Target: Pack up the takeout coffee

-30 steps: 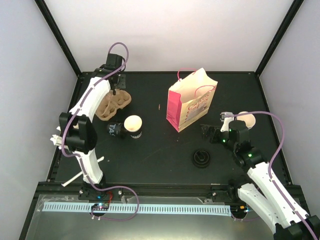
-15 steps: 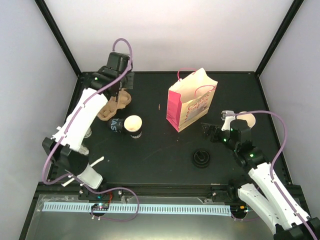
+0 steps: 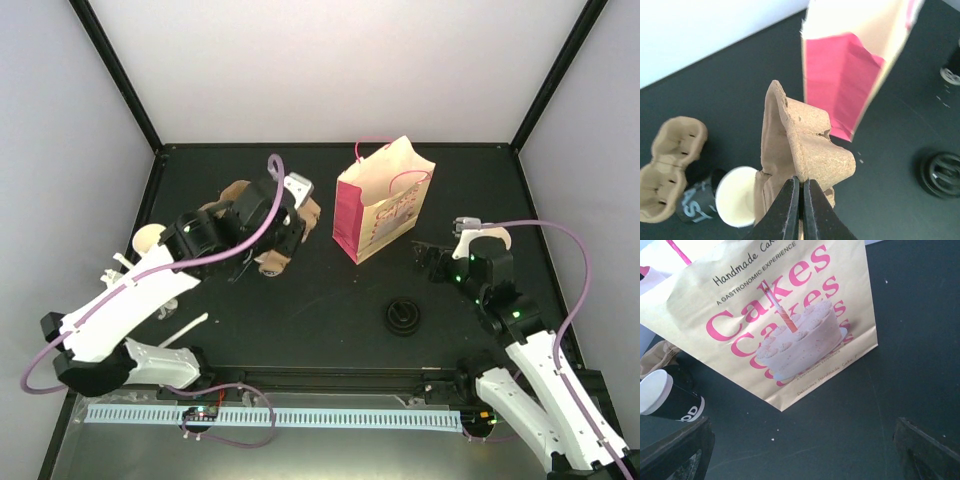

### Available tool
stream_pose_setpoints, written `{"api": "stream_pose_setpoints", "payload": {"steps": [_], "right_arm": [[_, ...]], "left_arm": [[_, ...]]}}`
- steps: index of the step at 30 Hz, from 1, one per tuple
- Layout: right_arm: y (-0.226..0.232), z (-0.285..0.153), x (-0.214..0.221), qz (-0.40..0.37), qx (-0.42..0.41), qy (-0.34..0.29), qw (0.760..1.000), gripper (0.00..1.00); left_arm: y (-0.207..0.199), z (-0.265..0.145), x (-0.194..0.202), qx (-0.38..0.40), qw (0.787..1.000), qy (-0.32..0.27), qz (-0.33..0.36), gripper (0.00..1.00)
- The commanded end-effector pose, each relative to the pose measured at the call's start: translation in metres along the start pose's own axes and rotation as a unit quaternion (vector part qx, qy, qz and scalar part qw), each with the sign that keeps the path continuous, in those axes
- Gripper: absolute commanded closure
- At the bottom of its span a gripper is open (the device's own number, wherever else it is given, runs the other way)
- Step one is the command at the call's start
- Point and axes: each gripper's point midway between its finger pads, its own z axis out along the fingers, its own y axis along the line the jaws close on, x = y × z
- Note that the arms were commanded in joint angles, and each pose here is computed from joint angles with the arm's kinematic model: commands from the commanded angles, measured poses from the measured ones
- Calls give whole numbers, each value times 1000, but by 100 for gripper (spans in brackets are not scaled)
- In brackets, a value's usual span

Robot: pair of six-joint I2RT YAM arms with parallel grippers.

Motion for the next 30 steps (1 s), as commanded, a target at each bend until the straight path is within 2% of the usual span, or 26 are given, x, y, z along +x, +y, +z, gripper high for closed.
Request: {"api": "stream_pose_setpoints", "payload": {"steps": [1, 4, 8, 13, 18, 19, 22, 23, 26, 28, 30], "right_arm": [[-4, -10, 0, 7, 13, -4, 1000, 0], [-6, -11, 3, 16, 14, -4, 1000, 0], [-11, -10, 8, 31, 26, 6, 999, 0], [-13, -11, 12, 38, 33, 15, 999, 0], [-14, -15, 12, 41, 32, 10, 999, 0], [-13, -15, 13, 42, 31, 10, 999, 0], [-10, -16, 14, 44, 24, 19, 999, 0], [-10, -16, 14, 45, 22, 21, 999, 0], [-9, -17, 17, 44, 22, 30, 998, 0], [-9, -15, 19, 41, 23, 40, 998, 0], [-9, -12, 21, 39, 28, 56, 997, 0]], "left_arm": [[-24, -18, 39, 43, 998, 40, 6, 98], [-48, -15, 62, 72, 995, 68, 20, 98], [-63, 5, 86, 68, 994, 81, 19, 98], [-52, 26, 95, -22, 995, 83, 42, 98], [-91, 51, 105, -13, 994, 90, 57, 95], [-100, 58, 110, -9, 993, 100, 54, 87], [-139, 72, 122, 51, 988, 136, 44, 41], [-155, 71, 122, 86, 986, 138, 37, 31], [-189, 54, 112, 202, 972, 118, 13, 19], [-184, 39, 99, 227, 970, 92, -4, 17], [-165, 33, 91, 220, 972, 79, -20, 17]]}}
